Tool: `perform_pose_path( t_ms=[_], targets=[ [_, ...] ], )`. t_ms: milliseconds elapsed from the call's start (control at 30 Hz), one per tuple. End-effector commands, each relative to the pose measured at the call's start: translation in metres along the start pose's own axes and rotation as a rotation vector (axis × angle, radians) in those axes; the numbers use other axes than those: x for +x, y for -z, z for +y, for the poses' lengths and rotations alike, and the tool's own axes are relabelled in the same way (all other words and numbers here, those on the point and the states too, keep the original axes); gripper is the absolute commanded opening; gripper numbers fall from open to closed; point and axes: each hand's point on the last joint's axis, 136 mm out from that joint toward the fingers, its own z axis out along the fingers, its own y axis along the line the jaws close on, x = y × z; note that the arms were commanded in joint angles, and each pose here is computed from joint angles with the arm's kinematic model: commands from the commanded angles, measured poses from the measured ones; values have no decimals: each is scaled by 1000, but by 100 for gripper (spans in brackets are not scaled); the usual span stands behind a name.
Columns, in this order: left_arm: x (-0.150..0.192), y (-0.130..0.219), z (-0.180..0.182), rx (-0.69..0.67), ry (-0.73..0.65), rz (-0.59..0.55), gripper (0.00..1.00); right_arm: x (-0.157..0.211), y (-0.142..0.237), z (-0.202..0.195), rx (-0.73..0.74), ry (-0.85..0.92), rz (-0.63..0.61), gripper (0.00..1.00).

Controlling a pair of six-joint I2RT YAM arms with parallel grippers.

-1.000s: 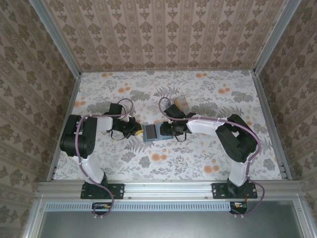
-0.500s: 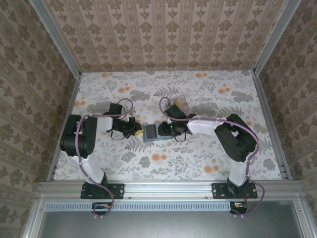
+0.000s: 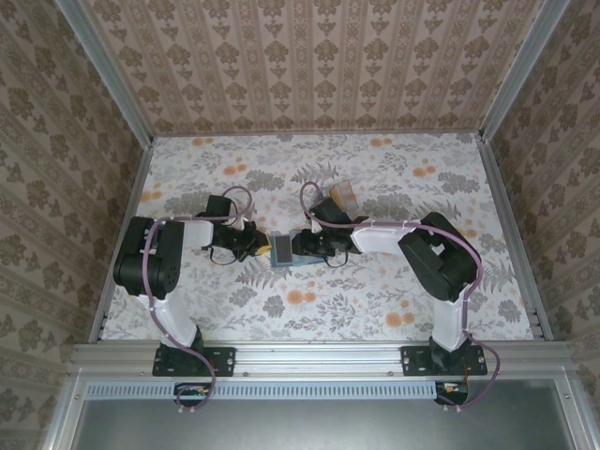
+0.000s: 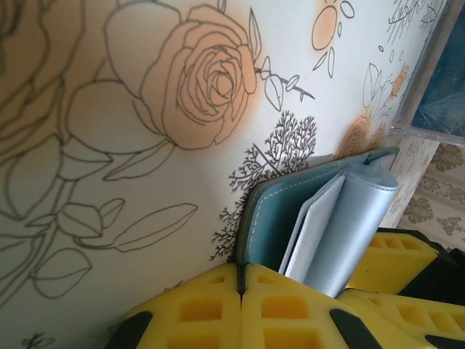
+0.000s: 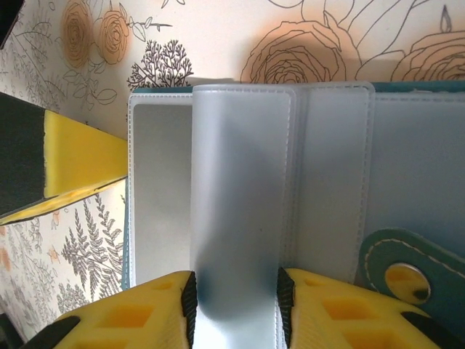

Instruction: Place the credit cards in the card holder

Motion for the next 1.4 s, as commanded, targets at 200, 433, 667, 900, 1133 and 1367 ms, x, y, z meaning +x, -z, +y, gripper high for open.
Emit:
perform_pose_path(
  t_ms=[200,433,667,900,1133,1367],
  targets=[
    [11,-8,15,-46,29,26,0,-7,-5,18,-106,-15,3,38],
    [13,-8,17,-53,31,36,0,-7,-3,17,-139,-29,-11,44],
    [12,-8,16,-56,26,40,0,-17,1,22,-248,-68,-34,45],
    [11,-8,15,-57,21,46,0,-22,7,39,-363,-44,-31,45],
    [11,-9,15,-59,22,50,0,-16,2,34,-345,-32,0,43],
    [12,-8,15,-54,22,48,0,-11,1,17,-271,-53,-11,42]
  ],
)
